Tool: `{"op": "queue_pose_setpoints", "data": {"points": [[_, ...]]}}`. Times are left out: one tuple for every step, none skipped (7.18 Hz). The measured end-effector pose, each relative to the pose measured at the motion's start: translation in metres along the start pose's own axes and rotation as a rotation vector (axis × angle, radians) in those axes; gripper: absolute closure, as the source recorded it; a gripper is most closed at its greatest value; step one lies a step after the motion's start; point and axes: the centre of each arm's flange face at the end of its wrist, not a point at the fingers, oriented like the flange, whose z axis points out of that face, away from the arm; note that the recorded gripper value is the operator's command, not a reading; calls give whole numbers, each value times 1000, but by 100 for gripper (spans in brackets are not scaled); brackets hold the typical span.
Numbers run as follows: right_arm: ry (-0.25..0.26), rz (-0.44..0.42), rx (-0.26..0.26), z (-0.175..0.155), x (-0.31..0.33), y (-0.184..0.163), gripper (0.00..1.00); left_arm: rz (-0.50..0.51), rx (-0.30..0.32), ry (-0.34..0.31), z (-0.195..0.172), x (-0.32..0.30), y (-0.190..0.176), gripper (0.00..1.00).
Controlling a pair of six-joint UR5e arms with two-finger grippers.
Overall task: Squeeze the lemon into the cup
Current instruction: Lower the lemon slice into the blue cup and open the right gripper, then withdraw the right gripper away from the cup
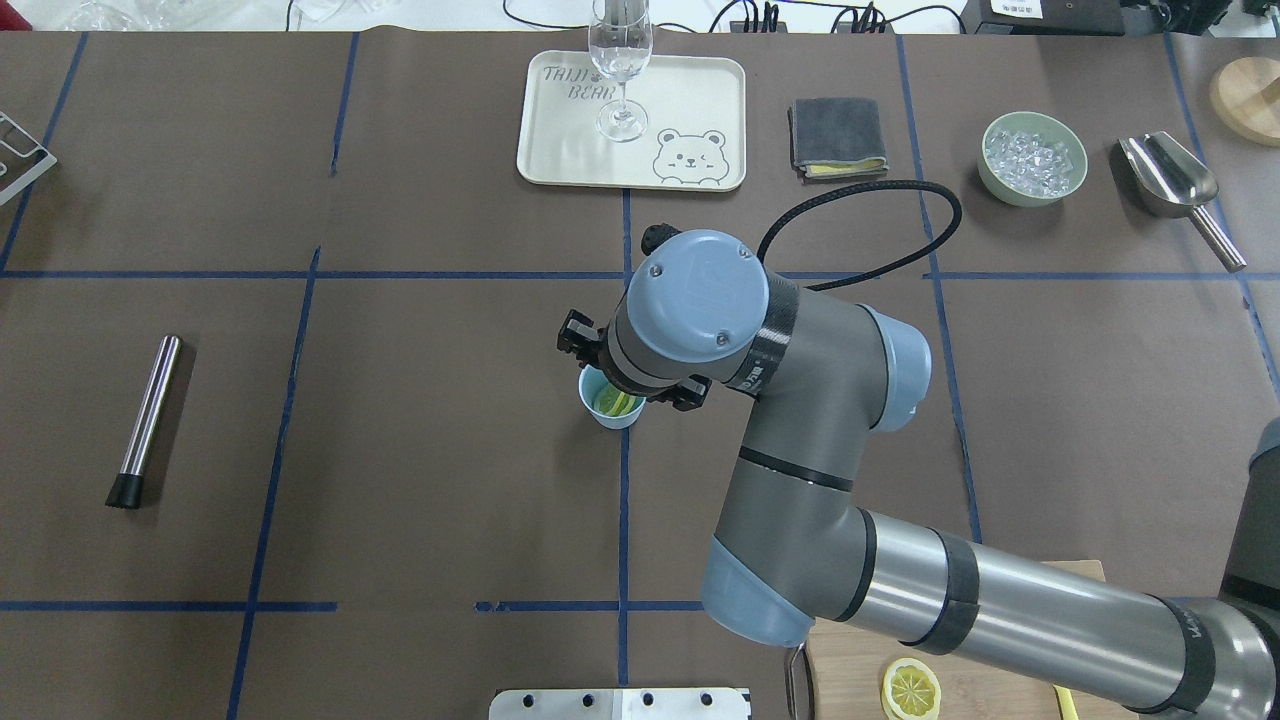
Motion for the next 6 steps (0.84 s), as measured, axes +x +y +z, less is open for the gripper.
{"op": "queue_pose_setpoints", "data": {"points": [[-4,-37,-8,-21,33,-16,0,-33,8,25,18,24,-9,1],[2,-82,-14,-39,68,-32,0,-72,-2,54,39,50,-19,1],[21,-138,-14,-51,103,-49,0,-107,-32,76,61,77,-28,2],[45,-194,-8,-55,130,-63,0,-135,-70,84,85,103,-36,2],[69,-234,-1,-56,148,-74,0,-160,-105,76,113,129,-46,4],[89,-265,7,-56,163,-84,0,-171,-136,54,142,152,-51,4]]}}
